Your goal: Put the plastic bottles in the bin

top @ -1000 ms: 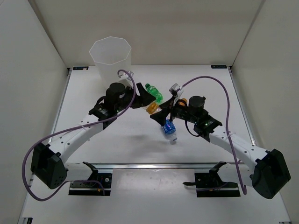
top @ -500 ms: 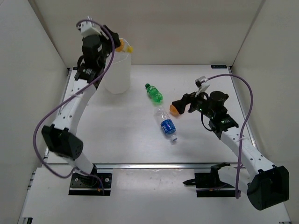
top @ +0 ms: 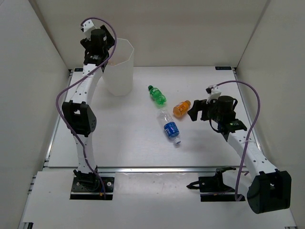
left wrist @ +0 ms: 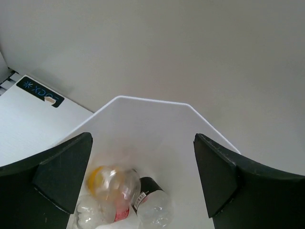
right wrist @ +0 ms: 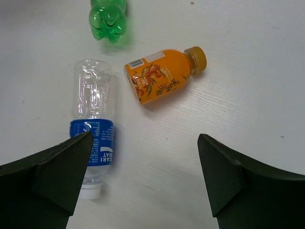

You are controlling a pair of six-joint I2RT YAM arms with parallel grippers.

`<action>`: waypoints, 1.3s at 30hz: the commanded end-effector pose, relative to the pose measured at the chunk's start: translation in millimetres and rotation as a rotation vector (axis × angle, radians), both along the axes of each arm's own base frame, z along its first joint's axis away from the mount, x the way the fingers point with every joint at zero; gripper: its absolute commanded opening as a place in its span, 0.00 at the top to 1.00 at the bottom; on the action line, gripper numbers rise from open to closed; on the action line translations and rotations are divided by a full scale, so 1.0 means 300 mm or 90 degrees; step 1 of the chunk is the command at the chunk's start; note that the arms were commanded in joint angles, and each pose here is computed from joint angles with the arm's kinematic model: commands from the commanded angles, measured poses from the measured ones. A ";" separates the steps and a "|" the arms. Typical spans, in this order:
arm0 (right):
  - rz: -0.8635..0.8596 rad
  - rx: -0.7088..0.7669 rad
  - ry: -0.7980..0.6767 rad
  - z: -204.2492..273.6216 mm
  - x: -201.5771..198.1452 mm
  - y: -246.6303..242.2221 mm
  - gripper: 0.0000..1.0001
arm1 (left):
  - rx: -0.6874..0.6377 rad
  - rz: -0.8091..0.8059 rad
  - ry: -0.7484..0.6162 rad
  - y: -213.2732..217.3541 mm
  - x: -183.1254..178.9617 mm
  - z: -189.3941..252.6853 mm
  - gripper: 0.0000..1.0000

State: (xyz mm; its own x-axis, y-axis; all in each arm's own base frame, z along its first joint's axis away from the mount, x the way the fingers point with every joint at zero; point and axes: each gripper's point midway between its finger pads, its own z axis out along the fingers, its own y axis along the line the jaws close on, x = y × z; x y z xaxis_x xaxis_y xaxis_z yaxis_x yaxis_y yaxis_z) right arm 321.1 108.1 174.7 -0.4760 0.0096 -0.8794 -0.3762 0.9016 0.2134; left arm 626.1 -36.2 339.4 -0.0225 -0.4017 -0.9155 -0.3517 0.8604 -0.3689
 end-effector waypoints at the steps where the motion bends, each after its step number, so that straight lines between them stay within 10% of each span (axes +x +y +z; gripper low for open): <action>1: 0.005 -0.018 -0.019 0.024 0.009 -0.001 0.11 | -0.009 -0.019 -0.108 -0.025 -0.121 0.325 0.02; 12: 0.122 -0.042 0.020 -0.062 -0.139 0.156 0.10 | 0.007 -0.238 -0.016 -0.318 -0.436 0.254 0.01; 22: -0.018 -0.021 0.042 -0.103 -0.210 -0.008 0.10 | -0.100 -0.515 0.284 -0.842 -0.976 -0.347 0.01; 39: -0.133 -0.025 0.025 -0.130 -0.257 -0.163 0.01 | -0.132 -0.500 0.465 -1.108 -1.124 -0.835 0.01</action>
